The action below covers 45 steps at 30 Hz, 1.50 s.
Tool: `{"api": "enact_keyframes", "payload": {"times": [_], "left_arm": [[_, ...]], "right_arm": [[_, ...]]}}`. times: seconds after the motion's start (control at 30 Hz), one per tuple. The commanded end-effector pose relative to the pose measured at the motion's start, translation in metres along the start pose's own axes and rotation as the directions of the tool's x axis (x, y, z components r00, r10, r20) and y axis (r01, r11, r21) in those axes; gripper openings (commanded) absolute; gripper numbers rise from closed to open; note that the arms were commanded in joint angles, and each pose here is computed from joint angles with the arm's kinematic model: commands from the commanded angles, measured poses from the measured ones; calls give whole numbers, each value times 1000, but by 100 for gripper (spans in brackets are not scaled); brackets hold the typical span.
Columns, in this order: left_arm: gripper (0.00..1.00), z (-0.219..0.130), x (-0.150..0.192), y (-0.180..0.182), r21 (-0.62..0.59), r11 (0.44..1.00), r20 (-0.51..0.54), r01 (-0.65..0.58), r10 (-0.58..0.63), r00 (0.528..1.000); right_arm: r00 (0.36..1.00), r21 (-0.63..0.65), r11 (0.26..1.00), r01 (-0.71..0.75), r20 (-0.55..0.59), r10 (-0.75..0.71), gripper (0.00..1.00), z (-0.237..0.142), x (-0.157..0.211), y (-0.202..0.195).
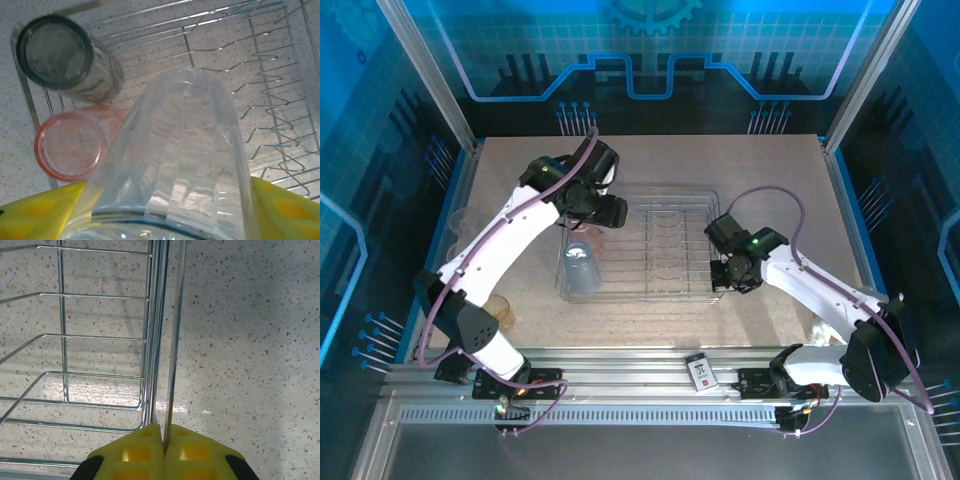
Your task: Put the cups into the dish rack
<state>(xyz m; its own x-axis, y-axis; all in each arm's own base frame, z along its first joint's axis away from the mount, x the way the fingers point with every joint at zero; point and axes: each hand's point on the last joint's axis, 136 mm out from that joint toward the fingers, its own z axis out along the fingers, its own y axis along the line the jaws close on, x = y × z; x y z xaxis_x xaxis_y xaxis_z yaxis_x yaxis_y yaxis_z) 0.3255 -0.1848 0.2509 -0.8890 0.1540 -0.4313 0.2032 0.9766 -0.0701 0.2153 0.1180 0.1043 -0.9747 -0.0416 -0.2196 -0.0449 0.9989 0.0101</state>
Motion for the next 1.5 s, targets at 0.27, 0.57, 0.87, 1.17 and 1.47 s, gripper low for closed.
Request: {"api": "enact_keyframes", "payload": {"times": [0.27, 0.57, 0.87, 1.17, 1.47], "left_arm": [[32, 19, -9, -8, -136, 979, -110, -154, 140, 984], [32, 45, -15, -6, -195, 963, -174, -186, 153, 973], [32, 68, -22, -14, -186, 961, -191, -206, 170, 967], [33, 89, -28, -22, -162, 962, -206, -221, 186, 961], [39, 110, -29, -15, -166, 962, -231, -219, 178, 956]], "right_arm": [[992, 54, 994, 90, -89, -85, 17, 0, 34, -16], [995, 43, 994, 96, -15, -96, 35, -29, 25, -22], [973, -44, 999, 30, 231, -19, 39, -75, 7, -34], [968, -48, 999, 10, 250, 3, 39, -78, 14, -47], [952, -56, 998, -3, 307, 20, 39, -86, 12, -52]]}}
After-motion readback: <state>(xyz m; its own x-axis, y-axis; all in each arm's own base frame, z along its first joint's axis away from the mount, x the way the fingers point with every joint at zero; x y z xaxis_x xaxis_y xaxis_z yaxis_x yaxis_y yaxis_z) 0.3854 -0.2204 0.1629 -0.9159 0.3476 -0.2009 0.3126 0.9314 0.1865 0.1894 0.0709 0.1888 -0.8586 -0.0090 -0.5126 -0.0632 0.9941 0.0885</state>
